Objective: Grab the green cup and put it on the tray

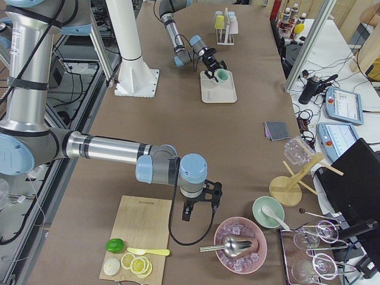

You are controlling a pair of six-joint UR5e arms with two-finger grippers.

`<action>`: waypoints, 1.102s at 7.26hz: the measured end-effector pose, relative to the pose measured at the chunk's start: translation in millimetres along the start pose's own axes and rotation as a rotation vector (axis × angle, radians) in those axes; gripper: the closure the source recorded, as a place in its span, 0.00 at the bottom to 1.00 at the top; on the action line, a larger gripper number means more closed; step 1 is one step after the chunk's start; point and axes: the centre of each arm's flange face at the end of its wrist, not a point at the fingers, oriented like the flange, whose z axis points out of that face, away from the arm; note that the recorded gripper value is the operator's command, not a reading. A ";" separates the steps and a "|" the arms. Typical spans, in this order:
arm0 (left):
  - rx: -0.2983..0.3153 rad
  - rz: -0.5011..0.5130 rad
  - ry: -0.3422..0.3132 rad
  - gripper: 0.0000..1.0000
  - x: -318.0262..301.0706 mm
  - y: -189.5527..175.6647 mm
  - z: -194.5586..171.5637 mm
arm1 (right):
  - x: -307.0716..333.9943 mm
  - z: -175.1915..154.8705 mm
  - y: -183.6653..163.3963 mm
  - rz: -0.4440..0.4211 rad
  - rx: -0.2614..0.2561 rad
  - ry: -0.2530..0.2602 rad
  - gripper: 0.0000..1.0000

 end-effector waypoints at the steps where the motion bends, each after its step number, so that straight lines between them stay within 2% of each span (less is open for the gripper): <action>1: -0.002 -0.006 0.001 0.90 -0.4 0.9 0.0 | -0.5 -0.5 -0.5 -0.001 0.001 0.000 0.00; 5: -0.012 -0.022 0.001 0.88 -1.6 6.0 -0.4 | -1.3 -1.3 -2.4 -0.004 0.003 0.001 0.00; 7: -0.020 -0.029 0.000 0.69 -1.9 9.4 -0.1 | -0.8 -0.8 -2.1 -0.003 0.002 0.001 0.00; 8: -0.021 -0.030 0.003 0.48 -1.4 9.0 0.4 | -0.6 -0.5 -2.1 -0.003 0.002 0.001 0.00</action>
